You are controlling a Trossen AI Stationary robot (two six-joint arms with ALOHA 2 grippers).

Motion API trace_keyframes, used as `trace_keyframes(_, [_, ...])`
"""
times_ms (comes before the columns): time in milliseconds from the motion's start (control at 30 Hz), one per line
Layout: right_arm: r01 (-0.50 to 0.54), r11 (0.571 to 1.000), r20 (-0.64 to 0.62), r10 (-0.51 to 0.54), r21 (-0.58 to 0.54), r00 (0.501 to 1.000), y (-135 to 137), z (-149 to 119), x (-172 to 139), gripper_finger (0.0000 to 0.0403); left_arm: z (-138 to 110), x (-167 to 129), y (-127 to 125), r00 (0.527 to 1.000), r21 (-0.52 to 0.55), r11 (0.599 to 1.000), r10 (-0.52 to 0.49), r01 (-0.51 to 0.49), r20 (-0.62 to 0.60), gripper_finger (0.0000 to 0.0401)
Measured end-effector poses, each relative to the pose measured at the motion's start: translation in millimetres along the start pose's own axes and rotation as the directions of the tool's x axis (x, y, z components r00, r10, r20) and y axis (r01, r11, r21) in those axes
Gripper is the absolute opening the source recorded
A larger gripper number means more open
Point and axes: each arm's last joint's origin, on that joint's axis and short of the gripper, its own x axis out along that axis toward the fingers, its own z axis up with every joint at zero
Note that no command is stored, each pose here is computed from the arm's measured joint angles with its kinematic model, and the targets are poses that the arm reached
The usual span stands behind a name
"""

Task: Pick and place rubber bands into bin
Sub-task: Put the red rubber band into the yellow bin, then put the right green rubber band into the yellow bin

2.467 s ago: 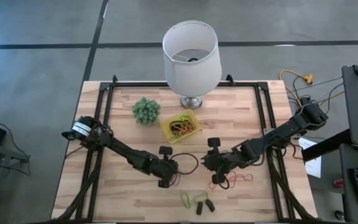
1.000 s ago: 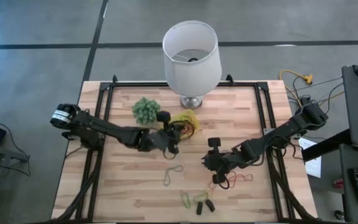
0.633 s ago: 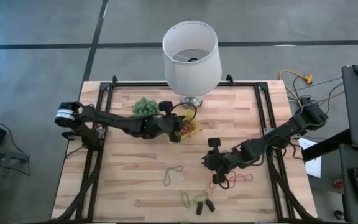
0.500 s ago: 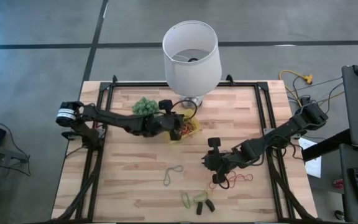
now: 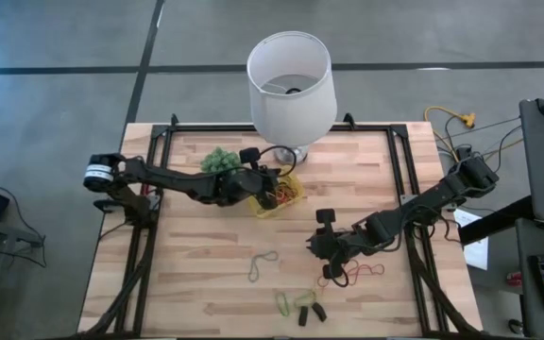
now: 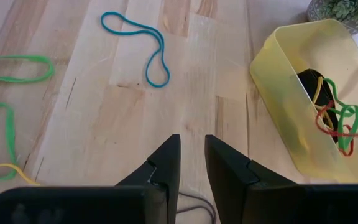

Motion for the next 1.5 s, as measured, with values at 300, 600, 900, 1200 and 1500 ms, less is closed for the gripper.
trace_keyframes(300, [0.0,1.0,0.001,0.0,0.0,1.0,0,0,0,0.0068,4,-3,7,0.991,-0.03,0.99,0.135,-0.135,-0.008,0.0])
trace_keyframes(600, [0.001,1.0,-0.004,-0.001,-0.002,1.0,0,-2,1,0.0068,0,2,0,0.999,-0.012,0.999,0.046,-0.046,-0.002,0.0])
trace_keyframes(900, [0.0,1.0,0.0,0.0,0.003,1.0,0,-1,1,0.0068,-4,6,-4,1.0,-0.001,1.0,0.013,-0.013,-0.007,0.0])
trace_keyframes(1200, [0.0,1.0,0.001,0.0,0.004,1.0,0,-1,1,0.0068,-10,7,-7,0.997,0.002,0.998,-0.061,0.061,-0.039,0.0002])
trace_keyframes(1500, [-0.001,1.0,0.003,0.001,0.005,1.0,0,-1,1,0.0068,-11,7,-8,0.997,-0.011,0.998,-0.067,0.066,-0.045,0.0066])
